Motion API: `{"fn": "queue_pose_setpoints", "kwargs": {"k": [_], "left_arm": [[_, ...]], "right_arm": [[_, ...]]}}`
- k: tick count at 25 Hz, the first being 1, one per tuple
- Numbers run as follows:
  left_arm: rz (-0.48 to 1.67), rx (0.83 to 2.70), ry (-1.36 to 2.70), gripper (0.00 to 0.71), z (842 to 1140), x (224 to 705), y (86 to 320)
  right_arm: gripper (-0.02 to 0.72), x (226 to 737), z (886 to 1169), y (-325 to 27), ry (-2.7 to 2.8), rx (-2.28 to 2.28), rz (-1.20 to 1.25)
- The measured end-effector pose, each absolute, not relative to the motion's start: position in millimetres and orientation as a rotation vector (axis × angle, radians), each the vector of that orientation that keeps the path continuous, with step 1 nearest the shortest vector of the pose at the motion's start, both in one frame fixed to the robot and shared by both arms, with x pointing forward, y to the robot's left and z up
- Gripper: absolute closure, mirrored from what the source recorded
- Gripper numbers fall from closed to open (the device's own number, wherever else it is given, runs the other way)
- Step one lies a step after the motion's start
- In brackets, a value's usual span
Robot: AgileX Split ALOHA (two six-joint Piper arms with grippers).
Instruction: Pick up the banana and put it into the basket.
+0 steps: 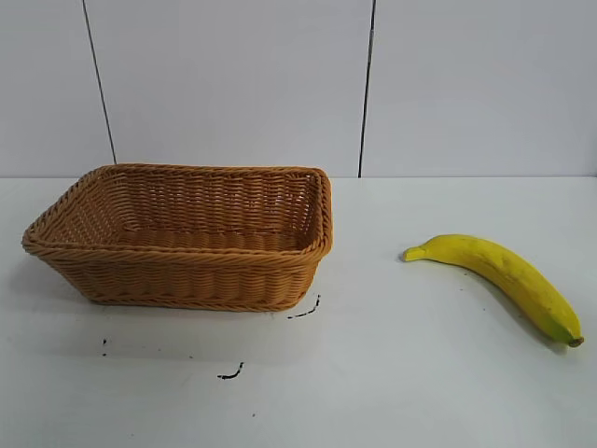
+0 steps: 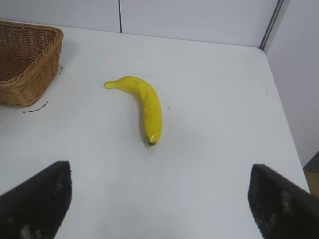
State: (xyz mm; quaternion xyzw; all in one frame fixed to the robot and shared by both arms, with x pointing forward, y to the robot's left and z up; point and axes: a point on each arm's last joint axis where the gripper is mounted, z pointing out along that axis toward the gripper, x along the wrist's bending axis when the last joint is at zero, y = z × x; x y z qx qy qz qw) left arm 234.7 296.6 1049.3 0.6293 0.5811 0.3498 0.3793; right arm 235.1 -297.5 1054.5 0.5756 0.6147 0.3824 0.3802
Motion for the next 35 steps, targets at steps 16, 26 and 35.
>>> {"fn": "queue_pose_setpoints", "kwargs": {"k": [16,26,35], "left_arm": [[0.894,1.607,1.484,0.015,1049.3,234.7,296.6],[0.894,1.607,1.484,0.015,1049.3,234.7,296.6],[0.894,1.607,1.484,0.015,1049.3,234.7,296.6]], "right_arm": [[0.014,270.4,1087.6,-296.6,1.677,1.578,0.881],[0.014,401.3,1125.7,-293.8,1.890,1.816,0.640],[0.014,532.5,1091.5,-290.9,2.114,1.882,0.406]]}}
